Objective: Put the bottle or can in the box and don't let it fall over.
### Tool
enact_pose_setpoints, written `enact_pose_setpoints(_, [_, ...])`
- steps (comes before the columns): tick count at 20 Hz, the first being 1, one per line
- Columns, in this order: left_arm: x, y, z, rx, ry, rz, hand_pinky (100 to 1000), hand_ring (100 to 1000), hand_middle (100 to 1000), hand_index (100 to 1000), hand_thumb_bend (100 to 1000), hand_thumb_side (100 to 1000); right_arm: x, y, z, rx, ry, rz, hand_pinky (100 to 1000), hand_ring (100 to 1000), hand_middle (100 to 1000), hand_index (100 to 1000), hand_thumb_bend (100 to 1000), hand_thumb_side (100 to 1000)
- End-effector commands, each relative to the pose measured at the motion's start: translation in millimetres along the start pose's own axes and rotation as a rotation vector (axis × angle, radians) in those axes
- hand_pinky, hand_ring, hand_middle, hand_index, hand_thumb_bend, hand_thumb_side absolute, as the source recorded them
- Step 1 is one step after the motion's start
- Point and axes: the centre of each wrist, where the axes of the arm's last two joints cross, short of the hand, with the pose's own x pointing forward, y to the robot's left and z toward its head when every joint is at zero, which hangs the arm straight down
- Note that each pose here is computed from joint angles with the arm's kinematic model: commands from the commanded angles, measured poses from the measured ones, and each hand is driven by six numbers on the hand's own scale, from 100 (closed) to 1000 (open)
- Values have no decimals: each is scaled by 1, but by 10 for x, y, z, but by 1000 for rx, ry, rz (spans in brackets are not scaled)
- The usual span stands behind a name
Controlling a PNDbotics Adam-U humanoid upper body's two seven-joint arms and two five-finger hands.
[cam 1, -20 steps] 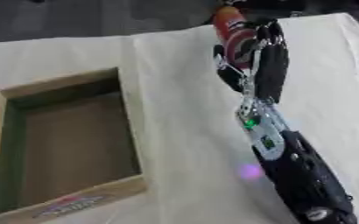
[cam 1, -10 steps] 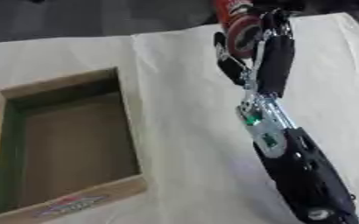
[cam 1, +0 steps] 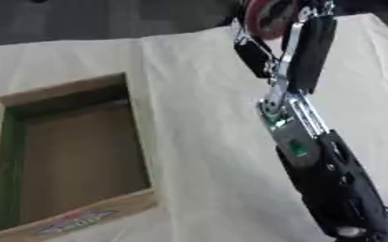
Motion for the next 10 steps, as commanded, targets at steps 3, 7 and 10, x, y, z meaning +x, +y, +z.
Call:
enact_pose_setpoints(3, [88,41,-53,-17,-27,-24,895,846,797,639,1000,292,286,-188,-183,-62,-68,-149,448,677,606,574,394,100])
enact_pose_setpoints(7, [90,40,-55,-19,-27,-27,896,846,798,639,1000,294,480,-288,-202,4,-112,-258,442,680,600,571,388,100])
enact_pose_setpoints(10, [91,40,-56,-20,-26,-28,896,847,798,639,1000,296,624,-372,-215,66,-141,-330,434,683,602,575,385,100])
